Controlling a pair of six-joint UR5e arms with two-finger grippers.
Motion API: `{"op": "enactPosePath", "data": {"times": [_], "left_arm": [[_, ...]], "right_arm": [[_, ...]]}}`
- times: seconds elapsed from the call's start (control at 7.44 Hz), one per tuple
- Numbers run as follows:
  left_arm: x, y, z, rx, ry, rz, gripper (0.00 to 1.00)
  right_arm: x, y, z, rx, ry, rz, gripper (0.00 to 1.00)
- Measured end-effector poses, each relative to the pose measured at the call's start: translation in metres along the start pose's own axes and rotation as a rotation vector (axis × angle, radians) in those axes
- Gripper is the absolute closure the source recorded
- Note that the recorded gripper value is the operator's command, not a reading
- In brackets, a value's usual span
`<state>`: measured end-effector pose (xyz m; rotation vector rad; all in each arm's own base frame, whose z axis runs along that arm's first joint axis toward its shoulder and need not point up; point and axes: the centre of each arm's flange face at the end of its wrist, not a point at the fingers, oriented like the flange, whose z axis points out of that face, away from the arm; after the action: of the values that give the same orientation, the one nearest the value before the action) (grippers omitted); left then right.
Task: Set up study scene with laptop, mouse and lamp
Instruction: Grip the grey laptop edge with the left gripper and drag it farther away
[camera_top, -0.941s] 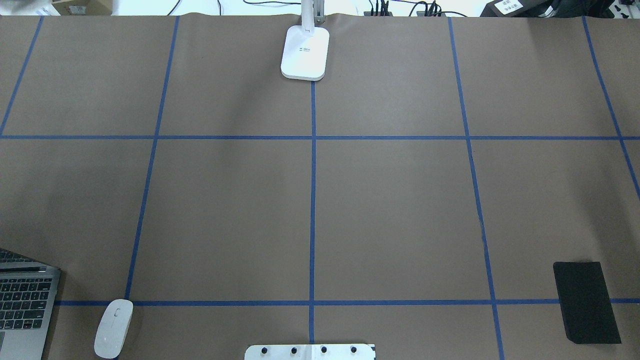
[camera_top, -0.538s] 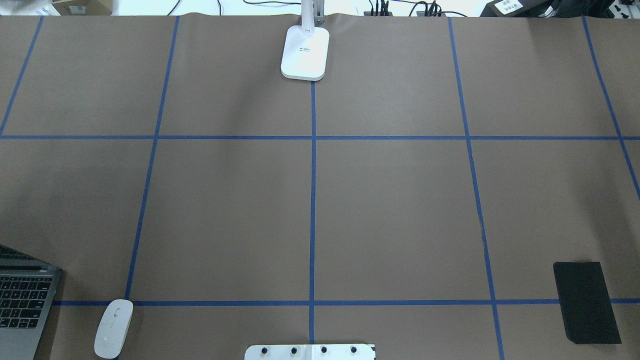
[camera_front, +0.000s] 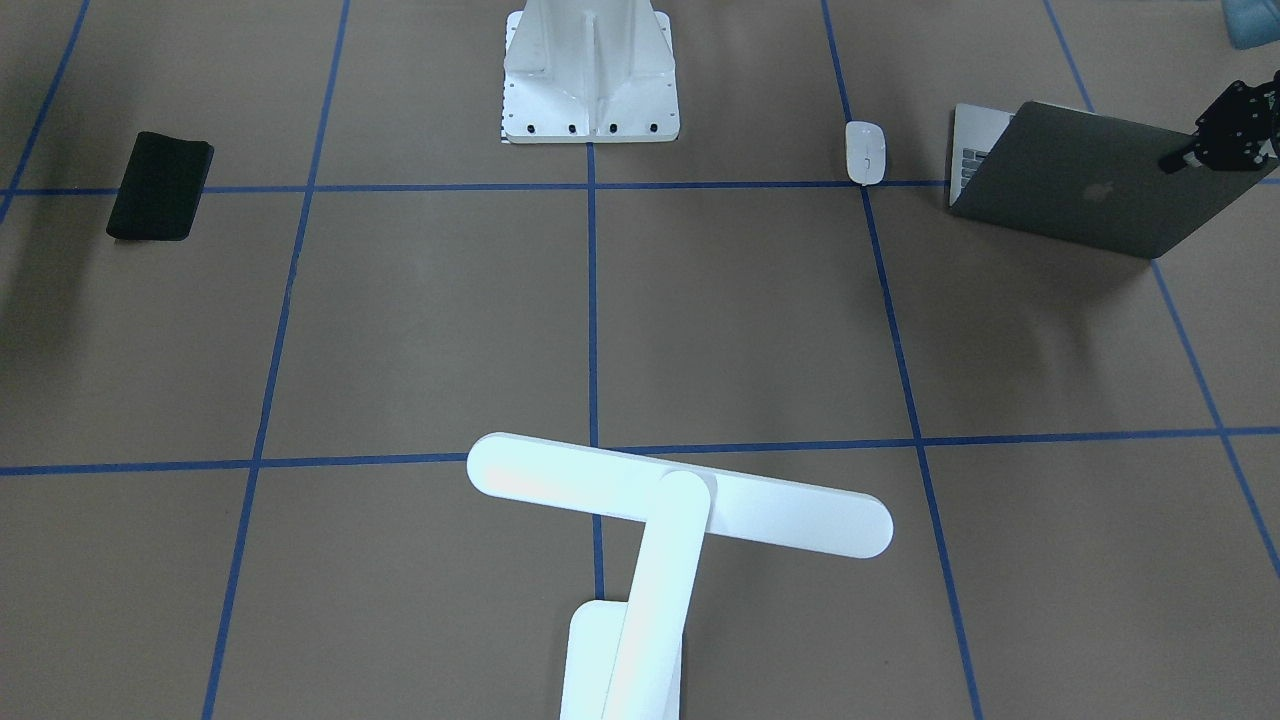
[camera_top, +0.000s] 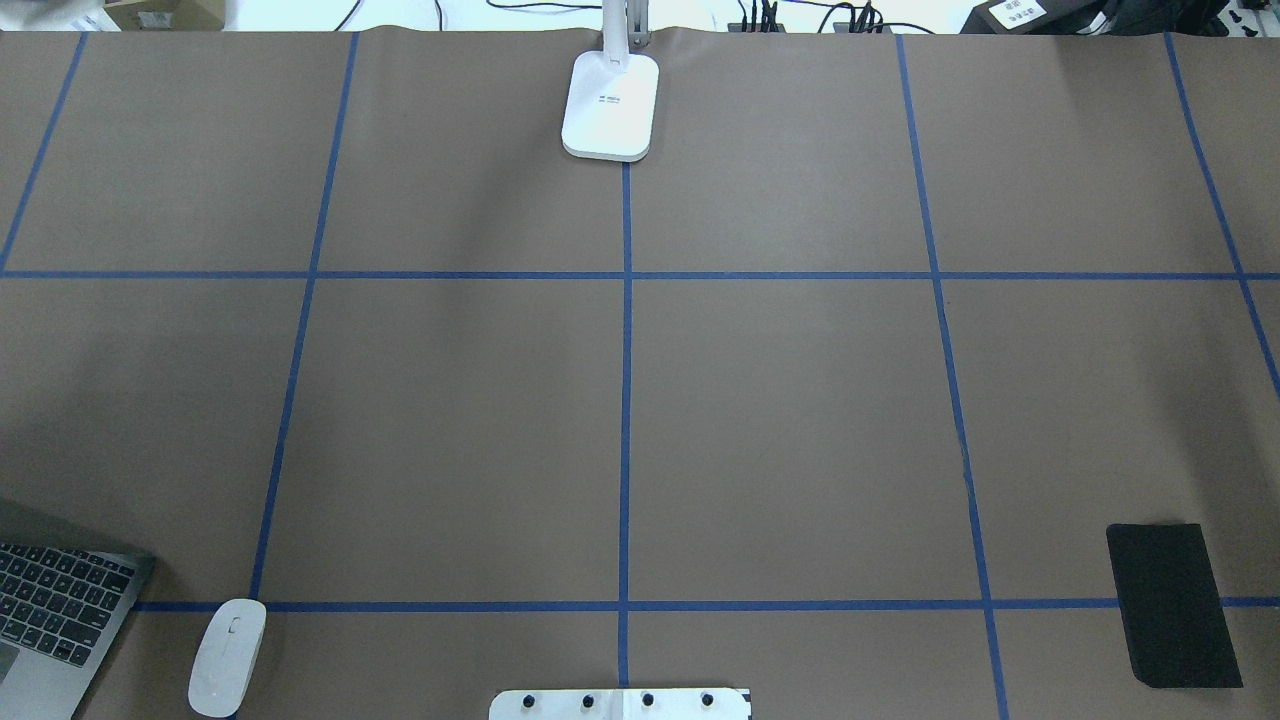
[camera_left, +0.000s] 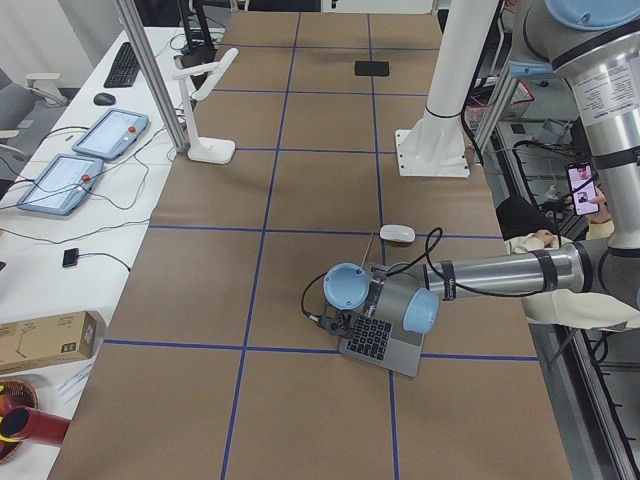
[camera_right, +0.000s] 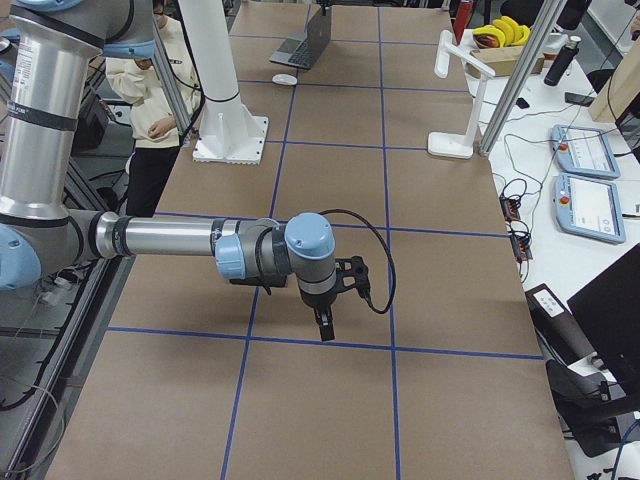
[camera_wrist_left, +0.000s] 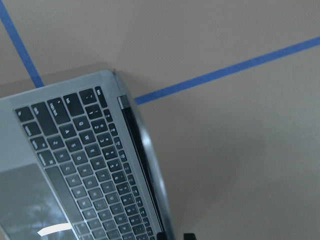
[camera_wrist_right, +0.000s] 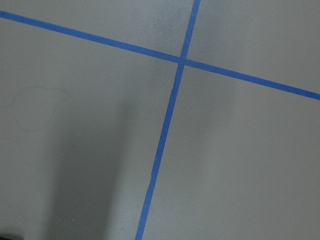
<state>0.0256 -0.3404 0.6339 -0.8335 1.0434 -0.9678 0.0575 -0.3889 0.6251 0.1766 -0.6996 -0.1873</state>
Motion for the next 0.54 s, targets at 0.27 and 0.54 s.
{"op": "enactPosePath", "data": {"times": [0.27,0.54], "left_arm": [[0.027,0.013,0.003,-0.067,-0.011,-0.001,1.00],[0.067,0.028,0.000,-0.108,-0.010,-0.008,1.00]], "right_arm": [[0.000,0.000,0.000,-0.001,-0.001,0.001,0.00],[0.000,0.001,0.001,-0.002,0.000,0.002,0.00]]}}
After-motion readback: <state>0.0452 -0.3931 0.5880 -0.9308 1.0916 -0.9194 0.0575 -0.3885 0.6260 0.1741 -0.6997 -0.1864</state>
